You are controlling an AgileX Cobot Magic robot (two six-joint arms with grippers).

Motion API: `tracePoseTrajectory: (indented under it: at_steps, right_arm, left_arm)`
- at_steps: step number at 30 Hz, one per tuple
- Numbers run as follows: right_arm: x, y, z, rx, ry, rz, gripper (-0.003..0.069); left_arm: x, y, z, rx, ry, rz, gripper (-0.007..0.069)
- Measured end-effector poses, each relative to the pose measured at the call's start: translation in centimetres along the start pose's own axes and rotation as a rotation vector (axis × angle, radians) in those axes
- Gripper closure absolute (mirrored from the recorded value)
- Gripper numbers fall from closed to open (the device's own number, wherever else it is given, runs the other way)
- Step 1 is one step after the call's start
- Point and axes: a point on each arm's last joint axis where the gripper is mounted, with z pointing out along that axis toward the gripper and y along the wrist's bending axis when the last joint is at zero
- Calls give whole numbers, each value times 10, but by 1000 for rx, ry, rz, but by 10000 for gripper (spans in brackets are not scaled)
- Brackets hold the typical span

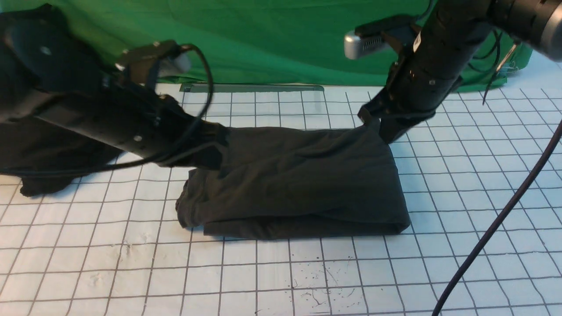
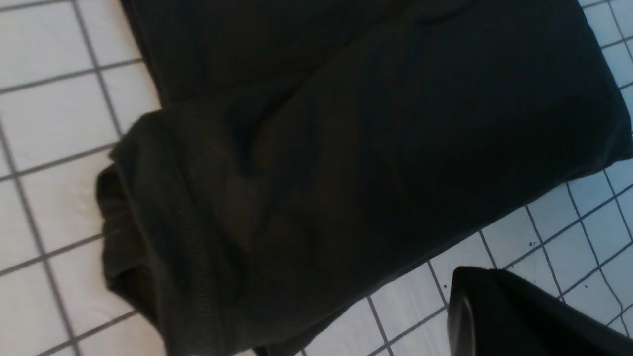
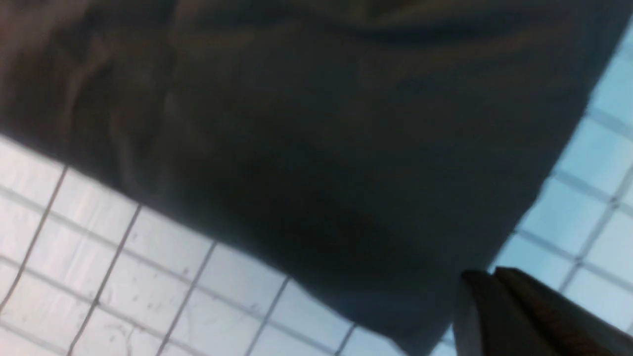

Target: Fold a long-sleeved shirt over a white checkered tablecloth.

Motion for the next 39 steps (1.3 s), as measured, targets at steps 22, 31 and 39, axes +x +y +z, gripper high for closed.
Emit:
tracePoseTrajectory:
  at_steps: [22,31,39]
  right_arm:
    - [73,-73,92,-24,120,266,658]
    - [65,-73,26,-12,-89,281,658]
    - [64,-70,11,-13,-141,280,658]
  left_arm:
    - [13,13,50,-36,137,-36,629]
    - [0,-1,20,6,7,-62,629]
    - [10,-32,43,60,45,-3,629]
